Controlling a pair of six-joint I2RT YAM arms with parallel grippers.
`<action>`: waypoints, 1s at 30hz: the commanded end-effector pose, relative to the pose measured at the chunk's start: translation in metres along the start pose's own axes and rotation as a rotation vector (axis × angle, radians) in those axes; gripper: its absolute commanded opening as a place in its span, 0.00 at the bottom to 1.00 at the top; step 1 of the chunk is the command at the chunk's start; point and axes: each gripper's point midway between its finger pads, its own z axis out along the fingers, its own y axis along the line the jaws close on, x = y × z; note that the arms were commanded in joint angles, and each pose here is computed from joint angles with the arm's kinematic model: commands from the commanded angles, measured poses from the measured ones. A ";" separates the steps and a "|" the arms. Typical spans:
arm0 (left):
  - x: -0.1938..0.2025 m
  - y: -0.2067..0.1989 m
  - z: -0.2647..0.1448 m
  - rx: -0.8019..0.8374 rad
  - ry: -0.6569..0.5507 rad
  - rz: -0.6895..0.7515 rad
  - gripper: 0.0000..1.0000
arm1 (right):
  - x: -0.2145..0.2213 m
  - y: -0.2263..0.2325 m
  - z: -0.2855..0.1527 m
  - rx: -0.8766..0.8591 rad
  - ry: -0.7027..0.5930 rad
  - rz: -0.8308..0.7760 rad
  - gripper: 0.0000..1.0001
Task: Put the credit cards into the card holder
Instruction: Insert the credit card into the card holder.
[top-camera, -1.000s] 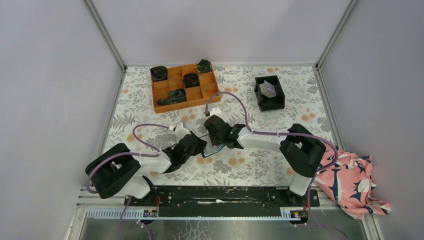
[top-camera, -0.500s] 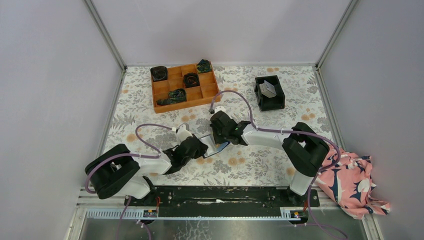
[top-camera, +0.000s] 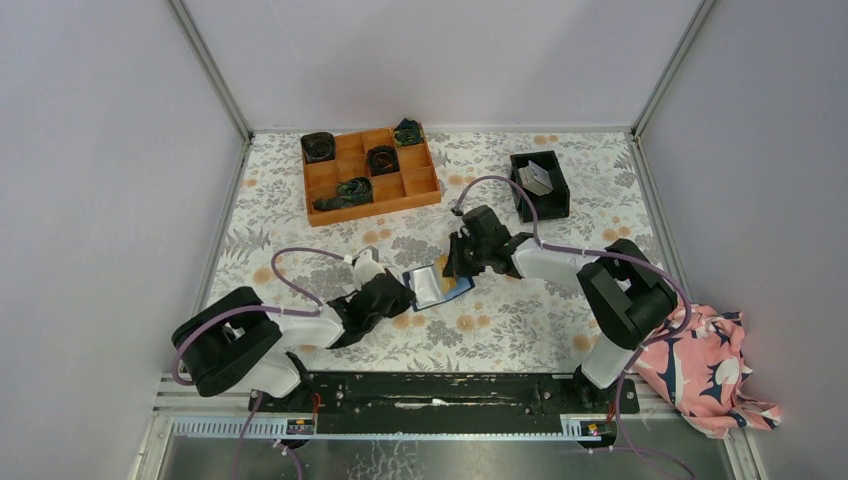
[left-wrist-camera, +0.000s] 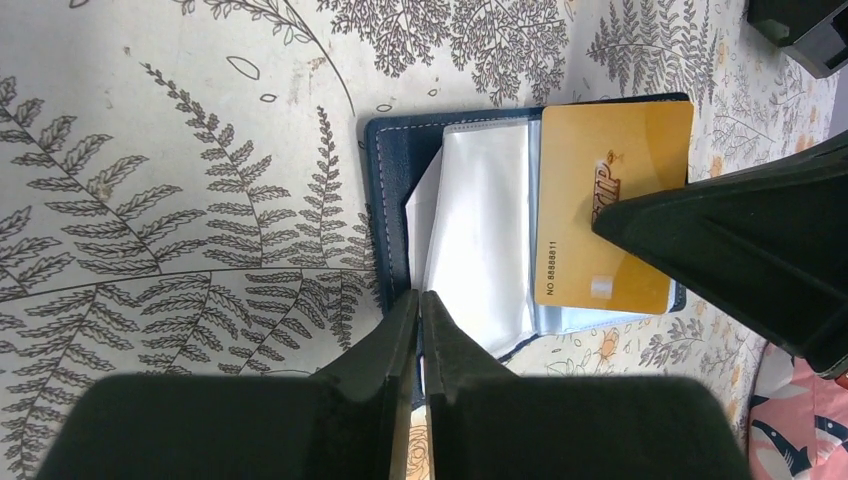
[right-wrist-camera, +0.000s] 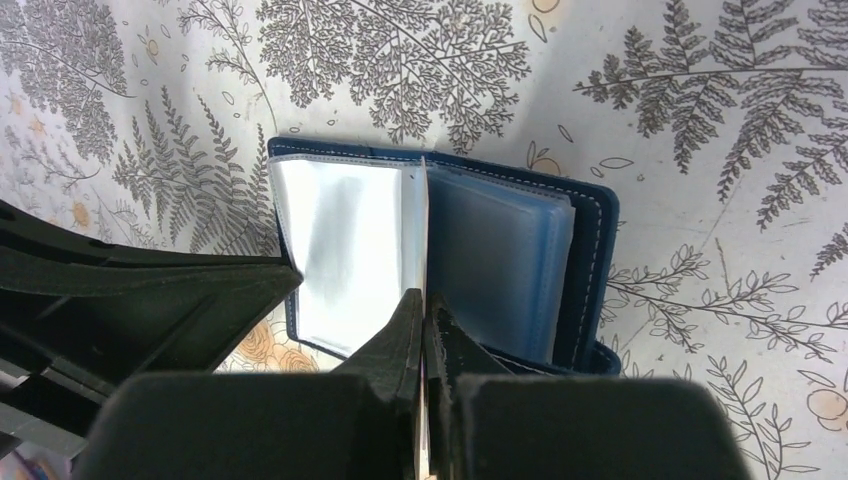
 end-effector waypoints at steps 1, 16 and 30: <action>0.009 0.034 0.002 -0.122 0.021 0.089 0.11 | 0.011 0.001 0.003 -0.090 0.049 0.041 0.00; 0.020 0.043 0.008 -0.161 0.065 0.138 0.10 | 0.034 -0.004 0.014 -0.216 0.099 0.169 0.00; 0.024 0.059 0.004 -0.205 0.082 0.160 0.07 | 0.018 -0.029 -0.007 -0.078 0.002 0.138 0.00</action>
